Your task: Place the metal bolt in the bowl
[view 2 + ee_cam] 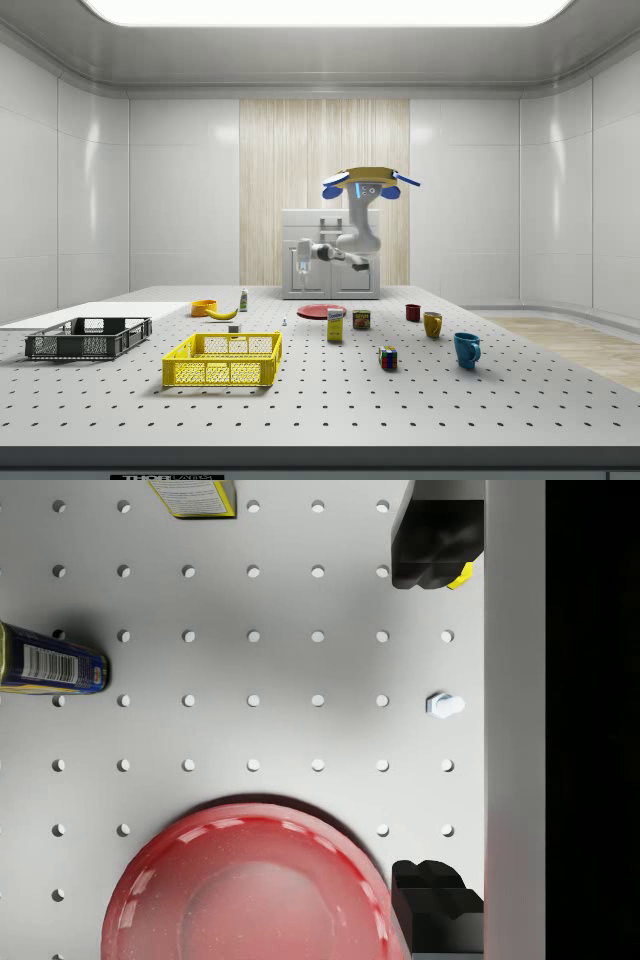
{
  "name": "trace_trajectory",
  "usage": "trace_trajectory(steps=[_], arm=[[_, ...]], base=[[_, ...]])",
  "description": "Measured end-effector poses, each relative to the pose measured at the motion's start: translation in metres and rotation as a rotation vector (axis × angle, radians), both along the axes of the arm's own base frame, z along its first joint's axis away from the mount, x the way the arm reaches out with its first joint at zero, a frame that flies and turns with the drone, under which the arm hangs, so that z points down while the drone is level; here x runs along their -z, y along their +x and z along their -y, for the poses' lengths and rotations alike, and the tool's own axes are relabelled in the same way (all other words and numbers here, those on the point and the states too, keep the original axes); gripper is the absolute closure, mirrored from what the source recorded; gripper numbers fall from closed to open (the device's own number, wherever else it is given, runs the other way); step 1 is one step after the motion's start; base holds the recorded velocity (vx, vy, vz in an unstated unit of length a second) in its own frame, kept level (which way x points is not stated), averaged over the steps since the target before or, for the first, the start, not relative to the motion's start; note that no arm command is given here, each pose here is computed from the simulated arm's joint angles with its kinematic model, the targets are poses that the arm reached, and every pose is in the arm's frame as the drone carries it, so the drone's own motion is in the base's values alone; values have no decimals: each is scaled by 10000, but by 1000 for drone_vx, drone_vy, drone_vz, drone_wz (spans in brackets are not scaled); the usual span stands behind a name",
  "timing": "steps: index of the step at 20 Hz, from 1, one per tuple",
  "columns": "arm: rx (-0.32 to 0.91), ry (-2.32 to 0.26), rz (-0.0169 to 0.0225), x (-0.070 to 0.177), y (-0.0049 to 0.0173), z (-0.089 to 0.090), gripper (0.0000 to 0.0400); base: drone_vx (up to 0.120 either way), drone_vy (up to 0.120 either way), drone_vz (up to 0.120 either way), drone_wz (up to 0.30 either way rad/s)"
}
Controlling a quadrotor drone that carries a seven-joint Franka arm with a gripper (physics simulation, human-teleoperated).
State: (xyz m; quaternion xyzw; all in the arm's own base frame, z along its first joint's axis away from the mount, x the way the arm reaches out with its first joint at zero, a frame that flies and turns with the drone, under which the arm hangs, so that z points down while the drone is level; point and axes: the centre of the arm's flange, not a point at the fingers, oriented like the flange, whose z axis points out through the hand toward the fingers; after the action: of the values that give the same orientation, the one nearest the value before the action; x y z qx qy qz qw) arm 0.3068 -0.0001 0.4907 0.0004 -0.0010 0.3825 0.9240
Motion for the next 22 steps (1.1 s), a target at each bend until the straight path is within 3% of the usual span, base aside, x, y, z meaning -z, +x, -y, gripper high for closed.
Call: trace_trajectory(steps=[11,16,22], arm=[[-1,0,0,0,0,0,0],[-1,0,0,0,0,0,0],[-2,0,0,0,0,0,0]], base=[[116,0,-109,0],[0,56,-120,0],[73,0,0,0]])
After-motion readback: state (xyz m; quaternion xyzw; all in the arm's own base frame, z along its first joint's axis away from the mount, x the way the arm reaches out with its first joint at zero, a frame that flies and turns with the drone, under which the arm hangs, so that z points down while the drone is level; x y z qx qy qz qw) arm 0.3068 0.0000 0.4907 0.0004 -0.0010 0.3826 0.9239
